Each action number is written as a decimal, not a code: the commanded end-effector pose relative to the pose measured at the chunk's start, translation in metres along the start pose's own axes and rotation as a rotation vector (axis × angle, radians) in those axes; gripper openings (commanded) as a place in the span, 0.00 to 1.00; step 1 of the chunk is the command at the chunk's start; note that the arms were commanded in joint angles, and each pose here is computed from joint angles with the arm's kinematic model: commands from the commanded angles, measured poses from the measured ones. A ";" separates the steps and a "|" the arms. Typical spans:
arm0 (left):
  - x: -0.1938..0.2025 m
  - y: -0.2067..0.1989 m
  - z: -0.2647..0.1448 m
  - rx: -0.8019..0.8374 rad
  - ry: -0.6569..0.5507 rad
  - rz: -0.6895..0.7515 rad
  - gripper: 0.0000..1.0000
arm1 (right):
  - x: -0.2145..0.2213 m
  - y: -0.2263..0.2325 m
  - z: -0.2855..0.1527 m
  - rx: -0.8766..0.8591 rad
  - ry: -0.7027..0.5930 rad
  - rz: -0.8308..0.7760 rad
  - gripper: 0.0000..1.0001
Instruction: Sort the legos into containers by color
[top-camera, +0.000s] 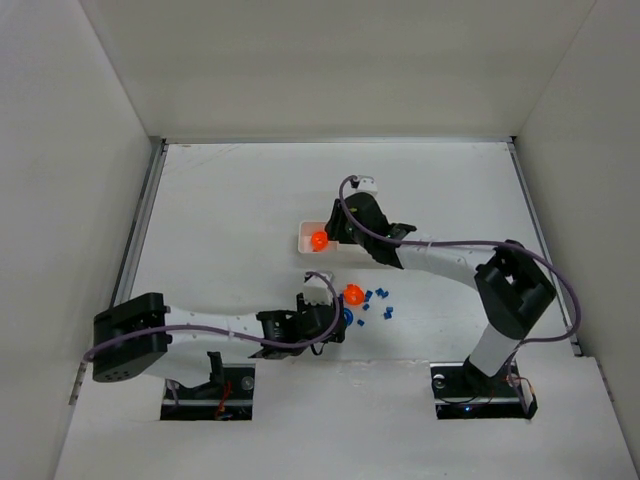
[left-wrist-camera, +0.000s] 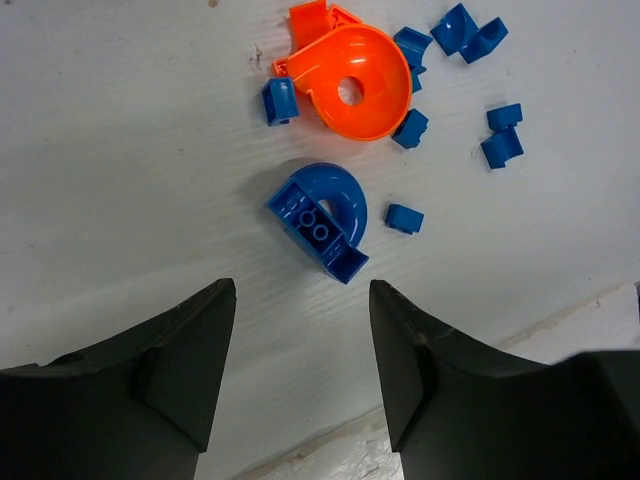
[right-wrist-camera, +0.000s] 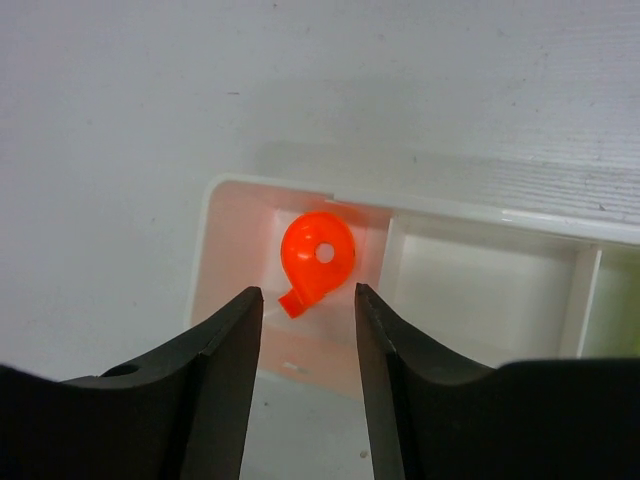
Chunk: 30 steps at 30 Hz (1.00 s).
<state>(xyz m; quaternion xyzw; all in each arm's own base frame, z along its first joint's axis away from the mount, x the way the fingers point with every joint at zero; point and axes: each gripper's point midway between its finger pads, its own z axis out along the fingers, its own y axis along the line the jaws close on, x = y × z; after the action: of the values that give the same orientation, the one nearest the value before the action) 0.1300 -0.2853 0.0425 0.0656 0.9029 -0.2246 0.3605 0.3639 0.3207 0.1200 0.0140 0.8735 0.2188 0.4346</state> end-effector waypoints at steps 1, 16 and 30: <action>-0.017 -0.026 0.003 0.031 -0.058 -0.036 0.54 | -0.029 0.019 -0.028 -0.079 -0.092 0.018 0.48; -0.013 -0.008 0.035 -0.090 -0.048 -0.019 0.43 | 0.024 -0.015 -0.081 -0.090 -0.071 0.014 0.49; -0.039 0.004 0.004 -0.087 -0.074 -0.035 0.12 | 0.094 -0.060 -0.132 -0.019 0.006 -0.008 0.46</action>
<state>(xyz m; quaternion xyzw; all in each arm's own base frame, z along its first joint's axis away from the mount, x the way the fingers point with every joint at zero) 0.1555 -0.2869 0.0391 0.0386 0.9090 -0.1773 0.3753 0.2201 0.2411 0.0898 -0.0066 0.8757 0.2253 0.4270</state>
